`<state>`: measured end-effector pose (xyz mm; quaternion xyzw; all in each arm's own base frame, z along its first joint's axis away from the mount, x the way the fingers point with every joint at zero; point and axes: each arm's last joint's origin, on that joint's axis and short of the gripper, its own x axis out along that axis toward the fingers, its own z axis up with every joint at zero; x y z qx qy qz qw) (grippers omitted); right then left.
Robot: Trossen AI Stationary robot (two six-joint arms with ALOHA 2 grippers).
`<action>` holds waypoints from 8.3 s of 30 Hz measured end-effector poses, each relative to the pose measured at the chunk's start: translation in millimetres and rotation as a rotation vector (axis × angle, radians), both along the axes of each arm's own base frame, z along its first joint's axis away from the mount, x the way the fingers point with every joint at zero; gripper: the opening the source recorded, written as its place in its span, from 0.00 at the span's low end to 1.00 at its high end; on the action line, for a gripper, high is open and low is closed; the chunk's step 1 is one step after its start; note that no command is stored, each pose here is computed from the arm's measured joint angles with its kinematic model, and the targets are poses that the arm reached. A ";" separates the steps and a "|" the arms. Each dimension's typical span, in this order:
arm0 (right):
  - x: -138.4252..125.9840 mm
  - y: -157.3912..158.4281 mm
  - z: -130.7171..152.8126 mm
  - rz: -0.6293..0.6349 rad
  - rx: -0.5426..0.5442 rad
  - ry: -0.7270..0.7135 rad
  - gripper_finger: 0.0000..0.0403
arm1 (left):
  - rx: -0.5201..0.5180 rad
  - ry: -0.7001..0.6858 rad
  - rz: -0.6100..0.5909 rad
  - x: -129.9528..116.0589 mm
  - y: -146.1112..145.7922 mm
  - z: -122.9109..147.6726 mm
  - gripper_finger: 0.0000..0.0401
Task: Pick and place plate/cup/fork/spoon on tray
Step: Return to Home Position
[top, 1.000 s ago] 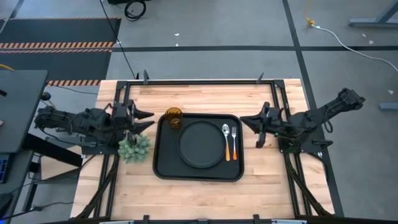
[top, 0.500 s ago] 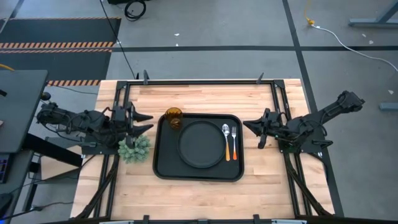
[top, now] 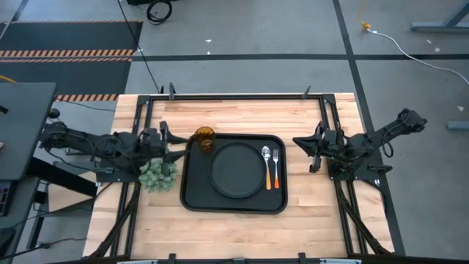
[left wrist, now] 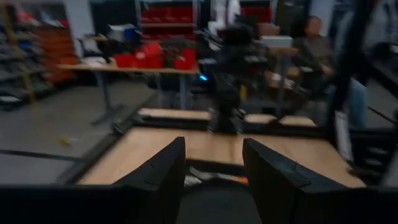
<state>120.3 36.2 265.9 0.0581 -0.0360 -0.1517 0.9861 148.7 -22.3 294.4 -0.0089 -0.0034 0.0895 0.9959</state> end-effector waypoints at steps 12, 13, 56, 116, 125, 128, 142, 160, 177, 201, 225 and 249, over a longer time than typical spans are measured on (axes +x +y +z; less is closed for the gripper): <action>-20.7 -8.3 -4.7 0.060 0.126 0.009 0.03 | -0.037 -0.069 0.120 9.8 21.0 4.2 0.42; -23.4 -9.6 -4.5 0.061 0.127 0.005 0.03 | -0.034 -0.069 0.119 9.8 20.8 4.3 0.42; -41.8 -19.5 -48.3 0.026 0.115 -0.186 0.03 | -0.018 -0.024 0.065 41.6 16.9 -9.8 0.16; -30.9 -16.4 -87.5 0.035 0.210 -0.127 0.04 | -0.175 0.132 -0.030 -41.6 36.1 -128.6 0.01; -31.1 -17.2 -87.2 0.008 0.207 -0.130 0.04 | -0.124 0.045 -0.079 -56.5 38.7 -121.1 0.01; -31.1 -17.2 -88.1 0.003 0.203 -0.121 0.04 | -0.124 0.045 -0.083 -56.6 39.5 -121.1 0.01; -31.8 -20.2 -92.0 -0.121 0.092 -0.049 0.04 | -0.059 0.038 -0.091 -56.5 39.3 -120.4 0.01; -31.8 -22.2 -97.3 -0.225 -0.099 0.078 0.04 | -0.067 0.061 -0.077 -56.5 39.7 -122.8 0.01; -25.7 -15.9 -94.0 0.279 0.078 -0.026 0.04 | -0.055 0.032 0.009 -56.4 42.3 -121.1 0.01; -23.0 -34.4 -96.6 0.210 0.019 0.008 0.04 | -0.128 -0.142 -0.067 -56.8 39.6 -105.0 0.01; -19.1 -55.0 -105.8 0.091 -0.071 0.144 0.04 | -0.123 -0.140 -0.083 -56.6 38.2 -104.7 0.01; -23.2 -45.2 -93.5 0.192 -0.029 -0.015 0.04 | -0.031 -0.175 -0.059 -57.4 38.6 -100.0 0.01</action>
